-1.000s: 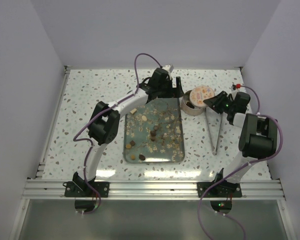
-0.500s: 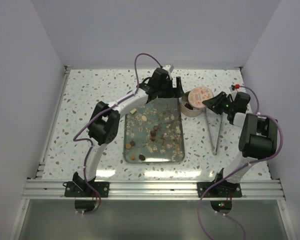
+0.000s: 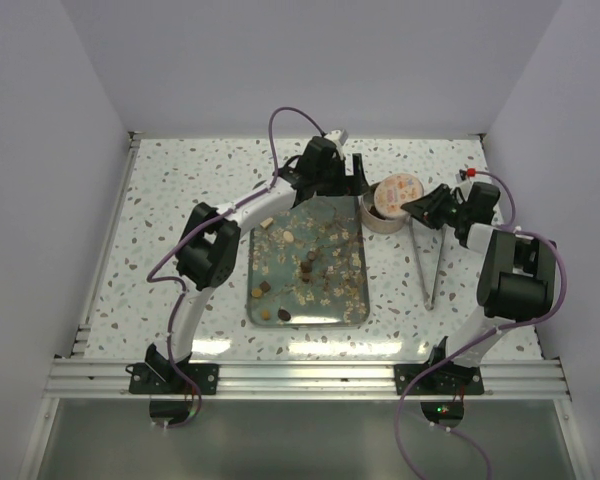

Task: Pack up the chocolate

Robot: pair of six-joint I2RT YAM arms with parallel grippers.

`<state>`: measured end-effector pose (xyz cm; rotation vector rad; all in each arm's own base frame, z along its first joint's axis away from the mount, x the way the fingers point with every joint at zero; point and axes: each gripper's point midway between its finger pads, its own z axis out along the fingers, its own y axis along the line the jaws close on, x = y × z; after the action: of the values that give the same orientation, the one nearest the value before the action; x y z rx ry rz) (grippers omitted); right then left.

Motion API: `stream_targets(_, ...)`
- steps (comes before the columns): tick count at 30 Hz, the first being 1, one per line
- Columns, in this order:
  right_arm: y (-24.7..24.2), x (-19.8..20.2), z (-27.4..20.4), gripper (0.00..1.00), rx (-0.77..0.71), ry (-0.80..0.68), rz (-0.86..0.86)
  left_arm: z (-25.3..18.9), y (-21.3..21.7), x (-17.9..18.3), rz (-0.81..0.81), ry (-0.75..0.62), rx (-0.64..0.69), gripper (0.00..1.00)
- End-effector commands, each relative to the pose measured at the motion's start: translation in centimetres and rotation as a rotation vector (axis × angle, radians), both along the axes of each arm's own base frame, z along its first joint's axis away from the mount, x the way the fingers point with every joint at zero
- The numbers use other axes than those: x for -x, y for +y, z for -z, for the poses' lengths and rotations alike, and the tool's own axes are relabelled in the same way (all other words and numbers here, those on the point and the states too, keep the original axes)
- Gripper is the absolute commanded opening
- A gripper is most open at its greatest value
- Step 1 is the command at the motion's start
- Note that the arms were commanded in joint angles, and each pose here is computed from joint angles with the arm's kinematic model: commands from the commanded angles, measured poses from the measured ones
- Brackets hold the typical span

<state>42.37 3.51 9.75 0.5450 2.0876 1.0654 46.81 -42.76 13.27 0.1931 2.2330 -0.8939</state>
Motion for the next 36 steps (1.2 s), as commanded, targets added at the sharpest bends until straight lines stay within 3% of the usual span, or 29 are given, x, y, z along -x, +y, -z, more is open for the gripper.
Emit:
stream_targets(1, 0.0, -0.4, -2.8, 0.25, -0.022, -0.043, -0.011, -2.7, -0.6, 0.1, 0.013, -0.055, 0.047, 0.98)
stream_targets(18, 0.3, -0.7, -7.3, 0.26, -0.139, -0.151, 0.030, -2.2, -0.5, 0.3, 0.011, -0.047, 0.042, 0.98)
stream_targets(31, -0.5, 0.3, -3.0, 0.25, -0.010, -0.054, 0.032, -2.1, -0.5, 0.5, 0.017, -0.045, 0.038, 0.98)
stream_targets(36, -0.8, 1.0, -1.4, 0.30, 0.042, -0.014, 0.020, -2.0, -0.5, 0.6, 0.018, -0.042, 0.038, 0.98)
